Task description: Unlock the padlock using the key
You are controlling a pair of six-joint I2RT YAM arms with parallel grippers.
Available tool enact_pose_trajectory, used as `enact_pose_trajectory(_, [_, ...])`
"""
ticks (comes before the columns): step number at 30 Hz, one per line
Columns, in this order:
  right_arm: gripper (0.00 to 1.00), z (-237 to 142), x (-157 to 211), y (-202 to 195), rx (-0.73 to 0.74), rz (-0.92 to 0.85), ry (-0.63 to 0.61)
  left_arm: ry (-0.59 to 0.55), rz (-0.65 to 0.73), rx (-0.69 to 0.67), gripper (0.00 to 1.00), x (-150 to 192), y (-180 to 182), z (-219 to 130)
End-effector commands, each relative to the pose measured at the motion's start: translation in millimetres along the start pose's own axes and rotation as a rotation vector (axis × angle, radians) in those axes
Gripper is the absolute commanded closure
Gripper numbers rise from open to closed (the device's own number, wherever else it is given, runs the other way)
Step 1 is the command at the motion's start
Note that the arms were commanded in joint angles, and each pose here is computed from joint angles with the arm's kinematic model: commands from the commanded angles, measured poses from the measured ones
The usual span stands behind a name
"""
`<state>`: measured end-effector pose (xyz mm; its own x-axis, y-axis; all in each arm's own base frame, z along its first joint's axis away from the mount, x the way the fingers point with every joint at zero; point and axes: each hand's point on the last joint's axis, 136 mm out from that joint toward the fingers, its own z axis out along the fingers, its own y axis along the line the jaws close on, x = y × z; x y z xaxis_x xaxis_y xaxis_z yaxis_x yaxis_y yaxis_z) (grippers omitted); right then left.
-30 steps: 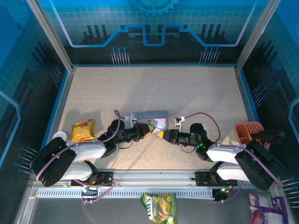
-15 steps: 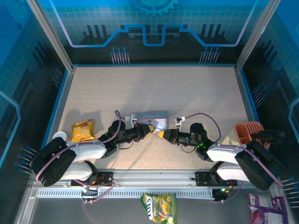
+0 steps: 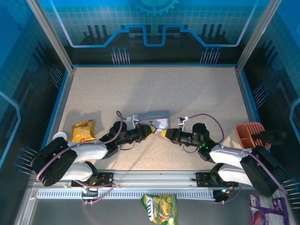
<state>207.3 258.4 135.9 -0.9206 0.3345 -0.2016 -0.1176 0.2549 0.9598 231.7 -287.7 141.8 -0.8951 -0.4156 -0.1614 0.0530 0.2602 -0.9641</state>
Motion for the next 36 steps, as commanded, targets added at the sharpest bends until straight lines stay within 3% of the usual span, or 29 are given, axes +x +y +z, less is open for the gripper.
enact_pose_trajectory(1, [1.00,3,-19,26,-0.061,-0.043,-0.079,0.063,0.107,0.216,1.00,13,-68,4])
enact_pose_trajectory(17, [1.00,23,-3,23,-0.060,-0.055,-0.054,0.060,0.086,0.243,1.00,17,-76,14])
enact_pose_trajectory(25, [1.00,7,-18,2,-0.004,-0.040,-0.122,0.072,0.093,0.242,1.00,21,-76,12])
enact_pose_trajectory(30, [1.00,-11,-26,-9,0.069,-0.059,-0.156,0.053,0.122,0.186,1.00,20,-67,7])
enact_pose_trajectory(36, [1.00,-21,-21,-11,0.111,-0.102,-0.135,0.010,0.180,-0.008,1.00,7,-33,6])
